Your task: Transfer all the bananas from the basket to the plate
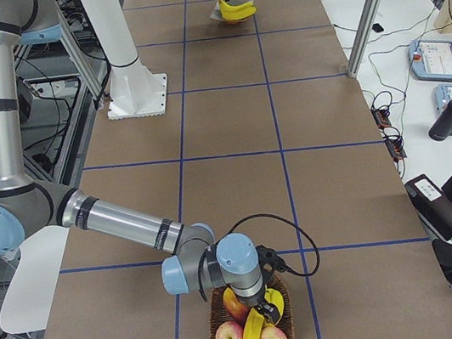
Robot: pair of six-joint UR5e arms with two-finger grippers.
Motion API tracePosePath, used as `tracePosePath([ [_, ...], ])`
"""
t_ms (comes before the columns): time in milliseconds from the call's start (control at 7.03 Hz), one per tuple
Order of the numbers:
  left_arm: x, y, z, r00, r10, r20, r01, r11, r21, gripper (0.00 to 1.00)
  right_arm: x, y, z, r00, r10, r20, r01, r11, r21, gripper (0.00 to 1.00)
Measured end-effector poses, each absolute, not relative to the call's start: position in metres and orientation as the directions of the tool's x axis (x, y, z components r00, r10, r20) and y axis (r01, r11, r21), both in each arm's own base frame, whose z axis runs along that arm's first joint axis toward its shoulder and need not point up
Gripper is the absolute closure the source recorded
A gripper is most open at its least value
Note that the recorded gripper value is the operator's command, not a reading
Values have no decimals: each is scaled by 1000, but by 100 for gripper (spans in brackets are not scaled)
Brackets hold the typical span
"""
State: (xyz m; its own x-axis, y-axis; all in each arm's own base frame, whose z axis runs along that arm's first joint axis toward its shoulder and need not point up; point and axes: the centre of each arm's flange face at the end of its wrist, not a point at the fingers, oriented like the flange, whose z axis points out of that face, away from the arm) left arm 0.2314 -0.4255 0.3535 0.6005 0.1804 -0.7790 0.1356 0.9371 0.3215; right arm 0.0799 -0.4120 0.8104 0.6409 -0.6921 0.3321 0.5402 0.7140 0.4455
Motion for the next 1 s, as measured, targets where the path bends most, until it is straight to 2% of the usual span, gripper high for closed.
tracePosePath([
  [285, 231, -426, 354, 602, 179, -778, 136, 937, 321, 0, 77, -414, 822, 647, -701, 299, 567, 705, 426, 9],
  [569, 231, -426, 355, 603, 178, -777, 136, 938, 320, 0, 71, -414, 828, 642, -712, 285, 587, 695, 416, 31],
  [711, 231, -426, 355, 604, 177, -777, 136, 938, 320, 0, 67, -417, 827, 635, -720, 281, 595, 687, 417, 47],
  [854, 230, -426, 355, 603, 177, -778, 137, 937, 320, 0, 63, -420, 825, 628, -727, 278, 601, 680, 419, 68],
  [996, 230, -426, 355, 603, 178, -777, 137, 937, 320, 0, 60, -423, 823, 624, -732, 274, 605, 675, 423, 93],
])
